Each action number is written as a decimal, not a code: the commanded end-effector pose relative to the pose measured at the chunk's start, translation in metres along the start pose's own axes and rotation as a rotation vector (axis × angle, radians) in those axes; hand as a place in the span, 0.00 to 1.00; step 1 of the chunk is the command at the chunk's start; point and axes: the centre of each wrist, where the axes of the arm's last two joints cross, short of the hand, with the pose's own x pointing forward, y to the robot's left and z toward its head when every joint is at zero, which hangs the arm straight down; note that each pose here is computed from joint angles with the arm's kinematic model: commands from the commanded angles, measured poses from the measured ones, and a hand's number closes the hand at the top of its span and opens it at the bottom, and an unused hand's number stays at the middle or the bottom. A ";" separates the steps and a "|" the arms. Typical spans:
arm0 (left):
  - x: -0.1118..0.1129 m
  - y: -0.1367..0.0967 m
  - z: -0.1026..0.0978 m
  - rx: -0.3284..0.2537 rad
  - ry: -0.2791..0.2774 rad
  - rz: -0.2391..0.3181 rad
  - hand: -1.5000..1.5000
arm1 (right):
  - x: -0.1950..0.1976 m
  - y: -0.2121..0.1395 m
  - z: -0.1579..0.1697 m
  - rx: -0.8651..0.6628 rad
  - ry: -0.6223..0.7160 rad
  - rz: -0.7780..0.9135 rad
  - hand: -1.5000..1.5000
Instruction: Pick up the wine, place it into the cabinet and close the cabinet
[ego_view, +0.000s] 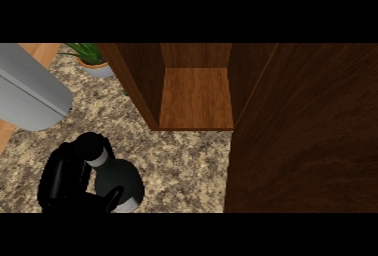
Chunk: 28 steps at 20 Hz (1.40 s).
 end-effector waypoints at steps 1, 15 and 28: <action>0.032 -0.035 -0.017 -0.037 0.027 0.039 1.00 | 0.010 0.001 0.014 0.020 -0.060 -0.027 0.00; 0.035 -0.125 -0.063 -0.052 0.013 0.094 1.00 | 0.018 -0.001 0.026 0.035 -0.061 -0.026 0.00; 0.028 -0.165 -0.100 0.006 -0.024 -0.012 1.00 | 0.009 -0.006 0.028 0.054 -0.049 -0.019 0.00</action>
